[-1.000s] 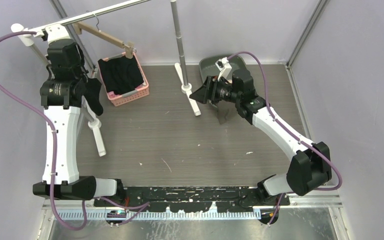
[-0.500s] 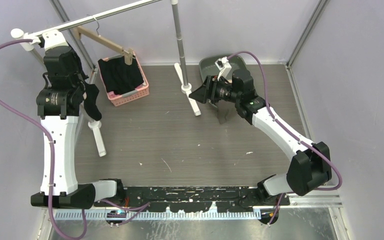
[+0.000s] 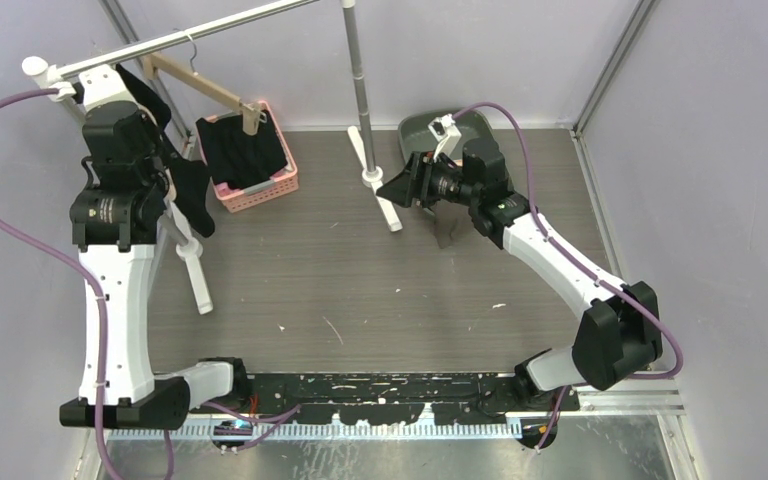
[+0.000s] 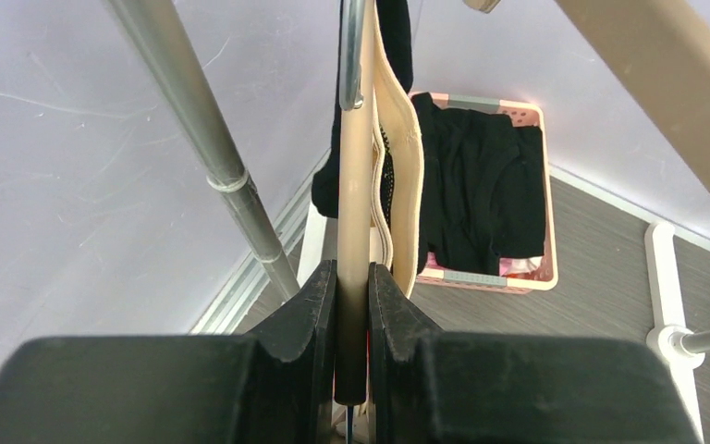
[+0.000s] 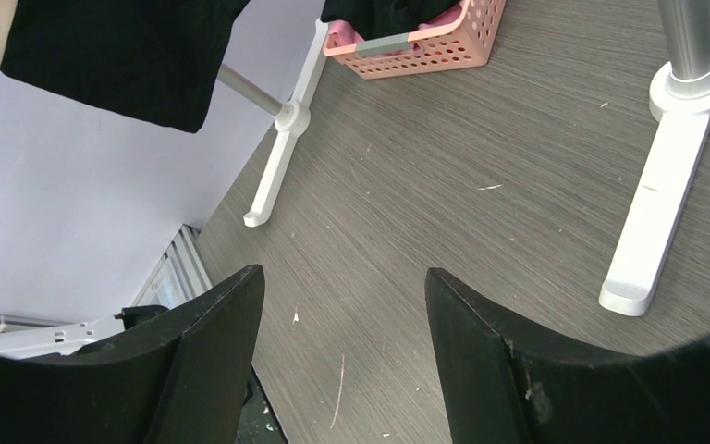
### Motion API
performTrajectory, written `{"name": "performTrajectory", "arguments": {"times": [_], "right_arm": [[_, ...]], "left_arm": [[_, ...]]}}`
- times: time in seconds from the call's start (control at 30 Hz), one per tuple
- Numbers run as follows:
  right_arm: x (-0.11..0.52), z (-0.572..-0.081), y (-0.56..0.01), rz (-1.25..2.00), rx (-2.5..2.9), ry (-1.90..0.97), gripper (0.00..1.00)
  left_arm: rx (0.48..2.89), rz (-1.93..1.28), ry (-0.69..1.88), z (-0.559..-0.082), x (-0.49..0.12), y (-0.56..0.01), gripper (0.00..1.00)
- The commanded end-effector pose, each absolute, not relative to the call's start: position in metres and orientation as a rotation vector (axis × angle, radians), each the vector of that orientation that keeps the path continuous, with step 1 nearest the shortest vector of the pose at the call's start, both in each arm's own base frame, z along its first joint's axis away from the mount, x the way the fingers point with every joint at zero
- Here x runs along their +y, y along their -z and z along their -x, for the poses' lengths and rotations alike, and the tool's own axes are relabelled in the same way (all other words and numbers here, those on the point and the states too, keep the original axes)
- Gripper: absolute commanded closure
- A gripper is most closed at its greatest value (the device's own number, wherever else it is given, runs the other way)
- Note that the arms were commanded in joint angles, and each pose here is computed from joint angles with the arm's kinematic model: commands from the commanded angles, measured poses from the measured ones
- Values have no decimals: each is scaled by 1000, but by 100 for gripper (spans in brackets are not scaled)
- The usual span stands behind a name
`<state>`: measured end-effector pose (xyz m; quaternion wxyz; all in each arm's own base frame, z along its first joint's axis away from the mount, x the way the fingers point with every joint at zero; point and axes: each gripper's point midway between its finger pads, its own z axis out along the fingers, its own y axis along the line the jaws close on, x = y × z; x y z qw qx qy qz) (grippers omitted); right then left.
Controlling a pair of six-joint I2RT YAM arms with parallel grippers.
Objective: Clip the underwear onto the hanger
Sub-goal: Place the hanger on the clothesline.
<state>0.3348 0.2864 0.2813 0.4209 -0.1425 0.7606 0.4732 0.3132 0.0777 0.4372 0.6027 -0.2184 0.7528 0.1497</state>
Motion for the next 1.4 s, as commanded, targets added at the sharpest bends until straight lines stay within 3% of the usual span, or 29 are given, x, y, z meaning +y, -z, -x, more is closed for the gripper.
{"name": "performTrajectory", "arguments": {"times": [0.0, 0.83, 1.37], "right_arm": [[293, -334, -307, 399, 1812, -1212, 30], [294, -338, -318, 408, 1792, -1194, 30], [295, -343, -319, 409, 1795, -1185, 30]], "left_arm": [[1575, 538, -281, -306, 78, -477, 100], [1563, 485, -366, -326, 86, -502, 100], [1622, 465, -403, -357, 90, -489, 100]]}}
